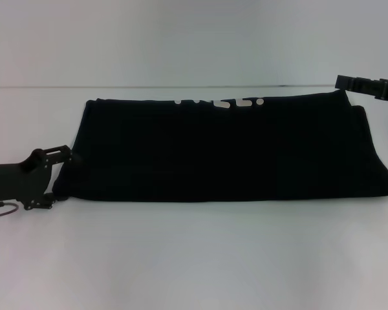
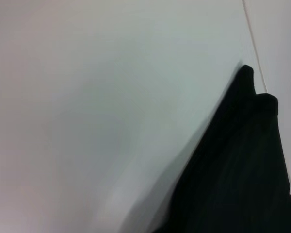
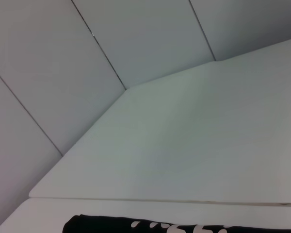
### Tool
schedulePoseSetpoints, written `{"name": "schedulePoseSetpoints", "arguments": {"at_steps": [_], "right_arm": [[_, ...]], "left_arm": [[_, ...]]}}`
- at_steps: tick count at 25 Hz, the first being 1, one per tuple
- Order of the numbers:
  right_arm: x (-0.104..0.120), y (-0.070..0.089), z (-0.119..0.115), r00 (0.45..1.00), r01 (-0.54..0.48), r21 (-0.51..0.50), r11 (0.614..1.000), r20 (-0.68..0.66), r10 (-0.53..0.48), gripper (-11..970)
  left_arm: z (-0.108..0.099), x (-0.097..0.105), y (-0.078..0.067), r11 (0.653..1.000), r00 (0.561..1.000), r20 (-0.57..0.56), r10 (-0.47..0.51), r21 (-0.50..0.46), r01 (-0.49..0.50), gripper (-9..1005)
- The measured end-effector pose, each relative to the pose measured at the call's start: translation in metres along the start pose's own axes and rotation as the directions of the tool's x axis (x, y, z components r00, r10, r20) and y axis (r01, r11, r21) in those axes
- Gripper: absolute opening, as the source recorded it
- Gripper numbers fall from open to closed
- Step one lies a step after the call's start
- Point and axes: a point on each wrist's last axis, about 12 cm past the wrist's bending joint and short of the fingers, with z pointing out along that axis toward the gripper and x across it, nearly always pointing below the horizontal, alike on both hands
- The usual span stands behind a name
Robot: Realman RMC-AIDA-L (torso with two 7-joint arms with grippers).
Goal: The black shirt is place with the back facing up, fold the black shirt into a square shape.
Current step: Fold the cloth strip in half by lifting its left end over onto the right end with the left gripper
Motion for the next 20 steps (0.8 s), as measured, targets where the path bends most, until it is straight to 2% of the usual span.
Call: {"name": "schedulePoseSetpoints", "arguments": {"at_steps": [11,17,20], "right_arm": [[-0.002,-0.001,-0.001,1.0,-0.009,0.002,1.0,0.001,0.009,703],[-0.001,-0.002,-0.002,1.0,-0.008,0.007,1.0,0.002,0.008,703],[-0.001,-0.002,-0.002,1.0,-0.007,0.01,1.0,0.002,0.007,703]], "left_arm": [[0.001,-0.002,-0.006,0.999,1.0,0.0,0.031,0.013,-0.031,806],[0.001,-0.003,-0.016,0.994,0.995,-0.016,0.101,0.036,-0.1,801],[0.001,-0.003,-0.016,0.992,0.993,-0.019,0.119,0.034,-0.119,799]]}}
